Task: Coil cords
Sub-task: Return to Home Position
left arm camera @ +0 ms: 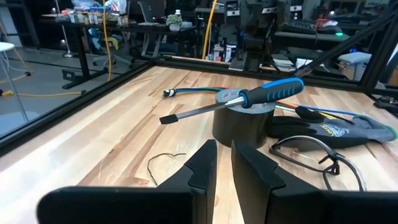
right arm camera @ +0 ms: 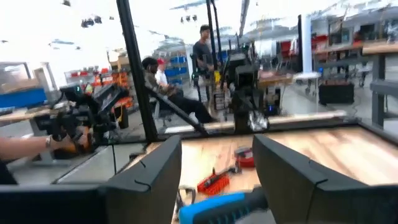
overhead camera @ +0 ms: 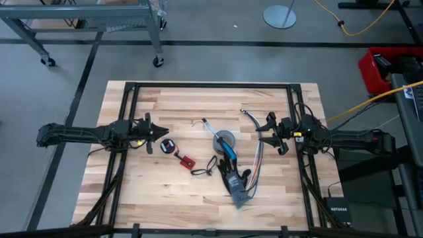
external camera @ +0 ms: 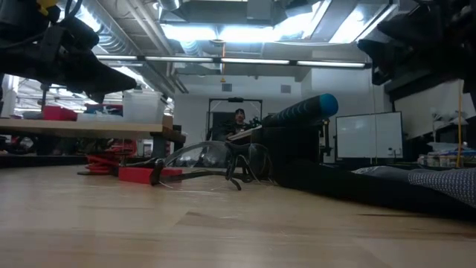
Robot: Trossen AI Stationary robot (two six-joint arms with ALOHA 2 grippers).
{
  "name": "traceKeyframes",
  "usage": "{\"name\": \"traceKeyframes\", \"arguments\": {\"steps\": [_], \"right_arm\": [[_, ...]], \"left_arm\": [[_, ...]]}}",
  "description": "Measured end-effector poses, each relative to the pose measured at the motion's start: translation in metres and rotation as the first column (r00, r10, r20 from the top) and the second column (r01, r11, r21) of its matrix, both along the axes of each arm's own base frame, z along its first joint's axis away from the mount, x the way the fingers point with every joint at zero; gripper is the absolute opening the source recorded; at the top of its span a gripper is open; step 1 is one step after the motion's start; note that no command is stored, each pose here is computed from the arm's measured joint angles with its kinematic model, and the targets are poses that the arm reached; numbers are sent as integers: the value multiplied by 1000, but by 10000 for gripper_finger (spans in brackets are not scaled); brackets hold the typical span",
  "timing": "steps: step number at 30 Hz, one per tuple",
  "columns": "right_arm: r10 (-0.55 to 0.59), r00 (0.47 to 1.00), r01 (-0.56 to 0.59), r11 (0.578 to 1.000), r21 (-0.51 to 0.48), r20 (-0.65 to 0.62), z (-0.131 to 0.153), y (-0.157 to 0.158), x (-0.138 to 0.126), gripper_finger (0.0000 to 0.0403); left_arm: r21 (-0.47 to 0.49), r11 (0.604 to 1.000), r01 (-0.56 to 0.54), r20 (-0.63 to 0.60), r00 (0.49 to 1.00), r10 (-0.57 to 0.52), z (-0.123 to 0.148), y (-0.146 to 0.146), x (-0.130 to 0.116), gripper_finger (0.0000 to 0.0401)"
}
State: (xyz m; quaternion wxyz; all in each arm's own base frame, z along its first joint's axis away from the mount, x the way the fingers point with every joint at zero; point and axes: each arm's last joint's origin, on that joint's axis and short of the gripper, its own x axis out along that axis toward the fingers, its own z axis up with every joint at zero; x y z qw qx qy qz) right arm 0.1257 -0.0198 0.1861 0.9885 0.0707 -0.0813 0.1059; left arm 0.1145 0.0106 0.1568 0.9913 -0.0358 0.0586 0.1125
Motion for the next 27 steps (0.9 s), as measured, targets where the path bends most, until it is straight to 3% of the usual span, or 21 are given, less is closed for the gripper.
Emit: {"name": "traceKeyframes", "arguments": {"steps": [7, 16, 27], "right_arm": [[-5, 999, 5, 1000, 0, -46, -5, 0, 1, 200], [-169, 943, 182, 983, 22, -286, -29, -5, 2, 200], [-165, 917, 188, 982, 28, -364, -37, -5, 0, 200]], "left_arm": [[21, 1000, 8, -5, 1000, -8, 0, 0, 0, 43], [25, 1000, 11, -87, 996, -9, -8, 0, -1, 43], [21, 1000, 12, -129, 992, -9, -12, 0, -2, 43]]}}
